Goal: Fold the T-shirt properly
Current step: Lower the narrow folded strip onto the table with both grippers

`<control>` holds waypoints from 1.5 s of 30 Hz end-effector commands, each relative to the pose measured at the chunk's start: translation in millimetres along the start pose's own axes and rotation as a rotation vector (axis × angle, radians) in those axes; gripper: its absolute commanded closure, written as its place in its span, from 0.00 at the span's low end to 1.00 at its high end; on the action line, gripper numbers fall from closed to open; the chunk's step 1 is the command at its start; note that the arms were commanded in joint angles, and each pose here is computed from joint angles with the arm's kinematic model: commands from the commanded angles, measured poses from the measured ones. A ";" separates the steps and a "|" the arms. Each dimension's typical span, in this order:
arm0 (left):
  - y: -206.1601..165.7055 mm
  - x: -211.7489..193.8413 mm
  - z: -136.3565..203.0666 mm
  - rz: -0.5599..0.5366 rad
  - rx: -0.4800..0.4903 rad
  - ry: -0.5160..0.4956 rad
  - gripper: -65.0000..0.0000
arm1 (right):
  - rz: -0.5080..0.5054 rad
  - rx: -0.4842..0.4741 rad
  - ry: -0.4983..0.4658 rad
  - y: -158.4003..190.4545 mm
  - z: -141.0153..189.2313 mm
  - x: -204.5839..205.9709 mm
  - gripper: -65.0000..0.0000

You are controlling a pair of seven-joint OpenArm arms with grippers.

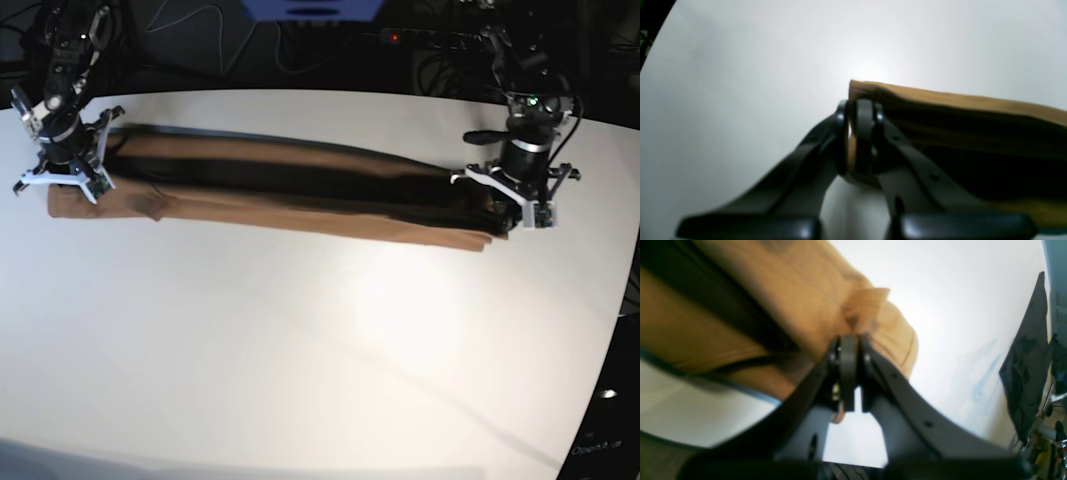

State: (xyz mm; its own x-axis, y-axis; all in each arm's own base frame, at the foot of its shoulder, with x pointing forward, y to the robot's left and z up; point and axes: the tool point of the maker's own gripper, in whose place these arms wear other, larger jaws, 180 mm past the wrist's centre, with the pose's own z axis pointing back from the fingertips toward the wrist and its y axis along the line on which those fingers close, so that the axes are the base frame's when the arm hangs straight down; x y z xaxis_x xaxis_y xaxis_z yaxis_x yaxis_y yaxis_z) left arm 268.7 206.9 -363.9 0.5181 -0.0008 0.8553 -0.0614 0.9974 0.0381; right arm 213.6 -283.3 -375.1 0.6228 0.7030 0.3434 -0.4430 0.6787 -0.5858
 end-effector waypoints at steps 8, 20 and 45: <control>4.6 -31.0 -8.8 0.017 -0.020 0.060 0.94 | -0.018 0.024 0.033 5.9 -9.8 -15.2 0.99; 4.2 -17.2 -21.9 0.020 -0.021 0.033 0.94 | -0.111 0.122 0.004 44.9 -26.9 -27.7 0.98; 8.7 -16.3 -18.4 0.000 -0.021 0.031 0.22 | -0.132 -0.056 0.003 -15.4 -3.9 -30.8 0.52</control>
State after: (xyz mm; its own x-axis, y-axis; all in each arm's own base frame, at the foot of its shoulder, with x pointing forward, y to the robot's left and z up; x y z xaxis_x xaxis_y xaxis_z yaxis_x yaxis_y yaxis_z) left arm 267.0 215.9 -401.0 0.5898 0.0042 0.8076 -0.0439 0.9987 0.0269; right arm 196.5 -314.2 -390.8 0.6972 0.5947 0.4002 -0.3349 0.7638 -0.5517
